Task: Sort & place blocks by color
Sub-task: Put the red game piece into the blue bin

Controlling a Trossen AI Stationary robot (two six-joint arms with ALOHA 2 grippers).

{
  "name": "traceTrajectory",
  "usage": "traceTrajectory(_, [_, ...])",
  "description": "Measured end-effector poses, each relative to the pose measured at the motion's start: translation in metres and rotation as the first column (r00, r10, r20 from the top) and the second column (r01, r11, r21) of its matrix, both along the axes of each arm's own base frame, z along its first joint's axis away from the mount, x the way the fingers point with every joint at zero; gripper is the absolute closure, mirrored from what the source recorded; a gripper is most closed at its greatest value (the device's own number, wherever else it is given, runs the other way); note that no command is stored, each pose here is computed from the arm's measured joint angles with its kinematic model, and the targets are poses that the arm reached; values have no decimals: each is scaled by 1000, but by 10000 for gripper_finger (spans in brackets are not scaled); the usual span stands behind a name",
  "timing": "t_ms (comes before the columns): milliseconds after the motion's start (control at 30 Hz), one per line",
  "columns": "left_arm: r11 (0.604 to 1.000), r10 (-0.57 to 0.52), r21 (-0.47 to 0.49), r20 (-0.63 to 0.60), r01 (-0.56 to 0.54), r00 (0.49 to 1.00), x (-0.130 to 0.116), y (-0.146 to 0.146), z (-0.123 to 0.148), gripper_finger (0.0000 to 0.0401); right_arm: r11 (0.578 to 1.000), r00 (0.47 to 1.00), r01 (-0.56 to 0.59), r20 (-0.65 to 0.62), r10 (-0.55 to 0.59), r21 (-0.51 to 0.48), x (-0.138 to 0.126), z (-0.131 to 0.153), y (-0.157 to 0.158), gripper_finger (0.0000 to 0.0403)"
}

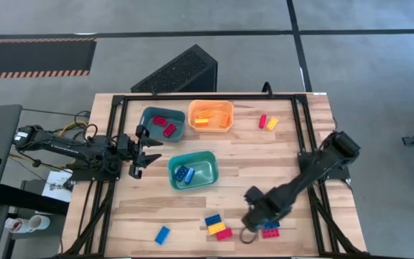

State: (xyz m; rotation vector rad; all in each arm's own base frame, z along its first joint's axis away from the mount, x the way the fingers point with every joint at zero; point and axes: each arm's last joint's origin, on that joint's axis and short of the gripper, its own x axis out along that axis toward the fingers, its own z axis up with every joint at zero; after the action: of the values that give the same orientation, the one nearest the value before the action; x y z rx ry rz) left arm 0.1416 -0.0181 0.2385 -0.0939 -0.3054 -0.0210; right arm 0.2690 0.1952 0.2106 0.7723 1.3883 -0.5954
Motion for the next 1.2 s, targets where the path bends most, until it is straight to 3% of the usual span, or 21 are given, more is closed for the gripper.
traceTrajectory(133, [1000, -7, 2, -7, 7, 1000, 0, 0, -1, 217, 999, 998, 45, 42, -45, -6, -24, 8, 2, 102])
traceTrajectory(233, [1000, -6, 3, -11, 6, 1000, 0, 0, -1, 217, 999, 995, 19, 99, -15, -40, -38, 8, 6, 102])
traceTrajectory(433, [999, 17, 27, -8, -17, 1000, 0, 0, -1, 217, 982, 975, -186, 123, 186, -12, -43, -11, 38, 102])
traceTrajectory(600, [999, 43, 29, -9, -42, 999, 0, 1, -1, 217, 946, 953, -301, 46, 298, 120, -45, -40, 64, 102])
traceTrajectory(733, [999, 46, 29, -9, -46, 999, 0, 1, -1, 217, 940, 957, -281, -14, 289, 192, -48, -52, 75, 102])
traceTrajectory(1000, [998, 50, 27, -9, -50, 999, 0, 1, -1, 217, 952, 961, -269, -25, 275, 147, -45, -63, 72, 102])
traceTrajectory(1200, [999, 49, 24, -10, -49, 999, 0, 1, -1, 217, 950, 963, -262, -17, 269, 169, -36, -60, 65, 102])
